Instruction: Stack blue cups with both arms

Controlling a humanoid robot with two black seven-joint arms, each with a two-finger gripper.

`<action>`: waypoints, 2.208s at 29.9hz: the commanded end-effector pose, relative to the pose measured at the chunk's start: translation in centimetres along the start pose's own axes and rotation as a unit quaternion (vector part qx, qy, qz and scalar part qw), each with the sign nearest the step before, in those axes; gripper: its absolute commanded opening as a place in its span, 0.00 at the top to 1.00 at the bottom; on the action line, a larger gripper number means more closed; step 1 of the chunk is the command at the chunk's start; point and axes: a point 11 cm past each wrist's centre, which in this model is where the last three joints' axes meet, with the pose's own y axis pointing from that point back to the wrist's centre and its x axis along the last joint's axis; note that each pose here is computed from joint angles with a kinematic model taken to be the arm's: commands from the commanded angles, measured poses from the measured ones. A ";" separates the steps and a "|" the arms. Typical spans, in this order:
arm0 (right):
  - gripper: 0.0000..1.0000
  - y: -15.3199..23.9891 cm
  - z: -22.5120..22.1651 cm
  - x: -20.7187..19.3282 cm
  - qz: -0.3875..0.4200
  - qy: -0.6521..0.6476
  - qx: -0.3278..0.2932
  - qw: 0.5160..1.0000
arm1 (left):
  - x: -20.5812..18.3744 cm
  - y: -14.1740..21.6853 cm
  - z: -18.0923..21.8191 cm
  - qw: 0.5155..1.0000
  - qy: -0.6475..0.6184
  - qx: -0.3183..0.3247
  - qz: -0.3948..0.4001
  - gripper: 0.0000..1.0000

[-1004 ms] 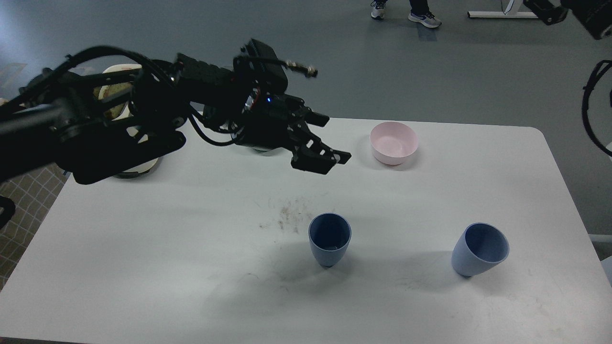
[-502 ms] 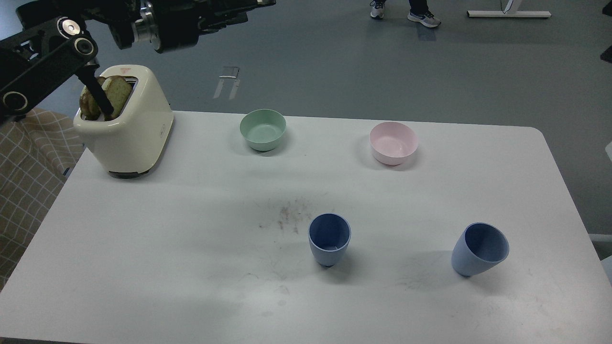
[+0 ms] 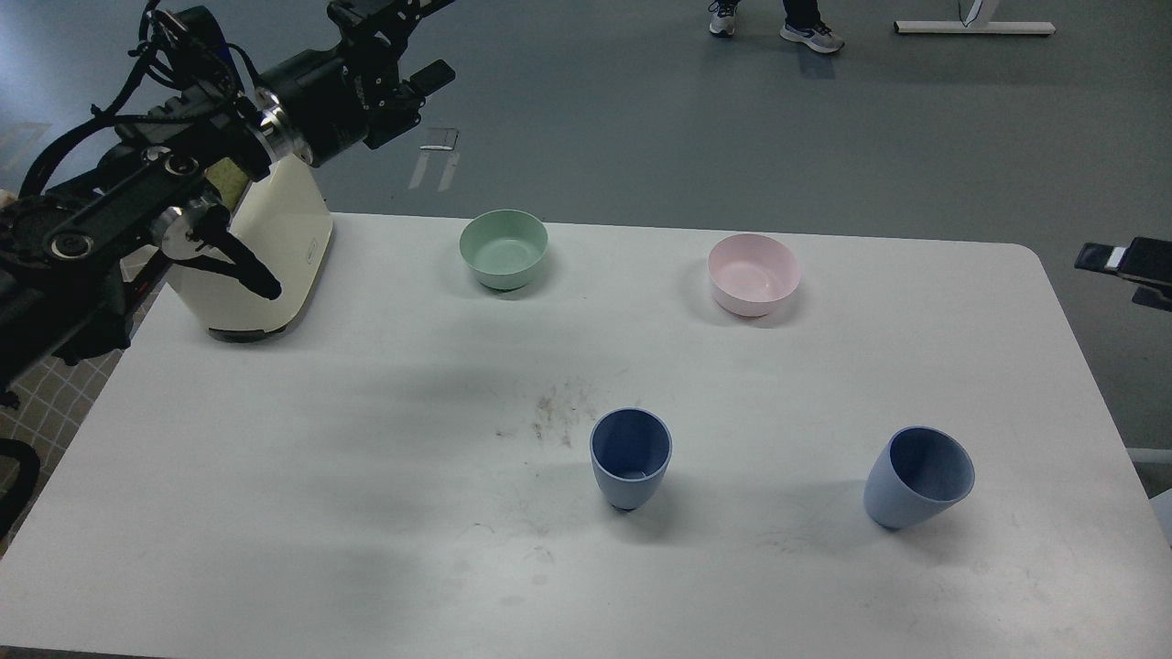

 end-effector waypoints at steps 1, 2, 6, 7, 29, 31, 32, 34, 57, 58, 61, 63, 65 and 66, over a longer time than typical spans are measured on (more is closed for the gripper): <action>0.00 -0.7 0.5 -2.4 -0.037 0.026 -0.013 0.999 | -0.4 0.6 -1.7 0.998 0.047 -0.010 0.031 0.03; 0.00 -0.9 0.5 -2.8 -0.043 0.030 -0.014 0.999 | -0.6 0.8 -2.1 0.998 0.051 -0.008 0.032 0.03; 0.00 -1.5 1.0 -5.1 -0.079 0.060 -0.025 0.995 | -0.8 1.2 -2.8 0.998 0.053 -0.001 0.032 0.03; 0.00 -1.6 1.1 -5.8 -0.092 0.069 -0.028 0.993 | -0.8 1.2 -2.8 0.998 0.052 -0.001 0.032 0.03; 0.07 -3.9 0.2 -10.2 -0.151 0.099 -0.025 0.983 | -1.5 0.8 -2.9 0.998 0.057 -0.005 0.026 0.03; 0.07 -4.2 0.1 -10.3 -0.152 0.099 -0.023 0.983 | -1.5 0.7 -2.8 0.998 0.058 -0.005 0.026 0.03; 0.07 -4.4 -0.1 -10.5 -0.153 0.098 -0.021 0.983 | -1.5 0.8 -2.9 0.998 0.058 -0.005 0.025 0.03; 0.07 -4.6 -0.2 -10.6 -0.154 0.097 -0.018 0.983 | -1.6 0.7 -2.8 0.998 0.058 -0.006 0.024 0.03; 0.37 -6.3 -0.8 -12.1 -0.166 0.111 -0.015 0.980 | -1.4 0.9 -2.6 0.998 0.057 -0.008 0.026 0.03; 0.37 -6.3 -0.8 -12.1 -0.167 0.112 -0.015 0.980 | -1.4 0.9 -2.6 0.998 0.057 -0.008 0.026 0.03; 0.38 -6.5 -0.8 -12.2 -0.168 0.113 -0.015 0.979 | -1.4 0.9 -2.6 0.998 0.057 -0.008 0.026 0.03; 0.39 -6.7 -0.9 -12.3 -0.168 0.114 -0.017 0.979 | -1.3 0.9 -2.6 0.998 0.057 -0.010 0.027 0.03; 0.40 -6.7 -0.9 -12.3 -0.168 0.115 -0.016 0.979 | -1.2 0.8 -2.4 0.998 0.057 -0.012 0.029 0.03; 0.43 -6.8 -1.0 -12.3 -0.168 0.116 -0.015 0.979 | -1.1 0.8 -2.3 0.998 0.057 -0.013 0.030 0.03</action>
